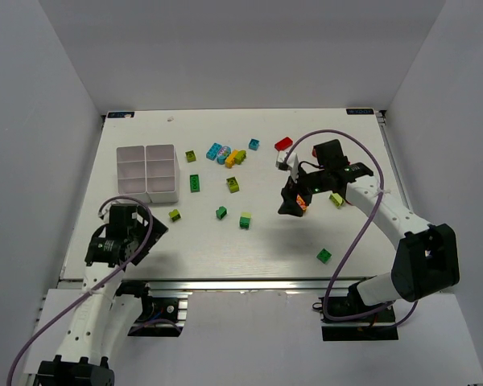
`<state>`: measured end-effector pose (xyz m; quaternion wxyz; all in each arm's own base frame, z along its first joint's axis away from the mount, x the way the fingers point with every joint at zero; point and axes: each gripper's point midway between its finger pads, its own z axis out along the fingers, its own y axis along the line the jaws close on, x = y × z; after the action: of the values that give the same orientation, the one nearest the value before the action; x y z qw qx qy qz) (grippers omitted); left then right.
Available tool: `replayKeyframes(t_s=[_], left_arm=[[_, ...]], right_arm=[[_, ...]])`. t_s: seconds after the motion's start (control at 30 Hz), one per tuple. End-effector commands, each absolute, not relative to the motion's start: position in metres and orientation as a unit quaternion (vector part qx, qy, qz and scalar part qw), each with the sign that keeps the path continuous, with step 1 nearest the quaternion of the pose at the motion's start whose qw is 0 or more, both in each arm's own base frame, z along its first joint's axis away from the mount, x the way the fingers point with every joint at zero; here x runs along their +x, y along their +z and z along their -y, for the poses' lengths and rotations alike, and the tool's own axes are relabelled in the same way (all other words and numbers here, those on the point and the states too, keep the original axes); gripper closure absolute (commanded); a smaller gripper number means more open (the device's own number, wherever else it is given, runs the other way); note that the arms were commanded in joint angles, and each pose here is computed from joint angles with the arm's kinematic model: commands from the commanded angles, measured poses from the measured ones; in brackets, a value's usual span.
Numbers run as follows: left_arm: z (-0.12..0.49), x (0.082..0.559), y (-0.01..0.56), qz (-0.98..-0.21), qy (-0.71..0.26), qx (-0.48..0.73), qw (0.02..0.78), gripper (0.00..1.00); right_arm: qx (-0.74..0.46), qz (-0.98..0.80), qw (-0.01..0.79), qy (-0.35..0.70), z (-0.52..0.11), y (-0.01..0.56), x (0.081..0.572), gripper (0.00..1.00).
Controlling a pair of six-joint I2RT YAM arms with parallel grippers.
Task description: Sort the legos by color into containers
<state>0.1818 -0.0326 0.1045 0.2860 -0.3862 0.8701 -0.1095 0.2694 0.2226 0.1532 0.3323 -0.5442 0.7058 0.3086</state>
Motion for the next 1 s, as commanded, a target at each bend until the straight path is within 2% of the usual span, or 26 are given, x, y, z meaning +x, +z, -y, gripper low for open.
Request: replayKeyframes(t_s=[0.0, 0.37, 0.5, 0.67, 0.97], left_arm=[[0.04, 0.182, 0.091, -0.875, -0.127, -0.381, 0.271, 0.02], [0.032, 0.192, 0.077, -0.887, -0.09, -0.375, 0.255, 0.02], [0.001, 0.201, 0.096, -0.873, -0.013, -0.399, 0.281, 0.02], [-0.025, 0.203, 0.092, -0.866, 0.056, -0.425, 0.257, 0.02], [-0.057, 0.214, 0.075, -0.857, 0.086, -0.452, 0.233, 0.02]], right_arm=[[-0.551, -0.684, 0.347, 0.329, -0.232, 0.164, 0.264, 0.14], [-0.549, -0.683, 0.349, 0.332, -0.235, 0.159, 0.262, 0.14], [-0.549, -0.684, 0.348, 0.331, -0.235, 0.155, 0.263, 0.14], [-0.546, -0.684, 0.349, 0.334, -0.237, 0.155, 0.267, 0.14], [-0.55, -0.681, 0.354, 0.331, -0.24, 0.154, 0.274, 0.13]])
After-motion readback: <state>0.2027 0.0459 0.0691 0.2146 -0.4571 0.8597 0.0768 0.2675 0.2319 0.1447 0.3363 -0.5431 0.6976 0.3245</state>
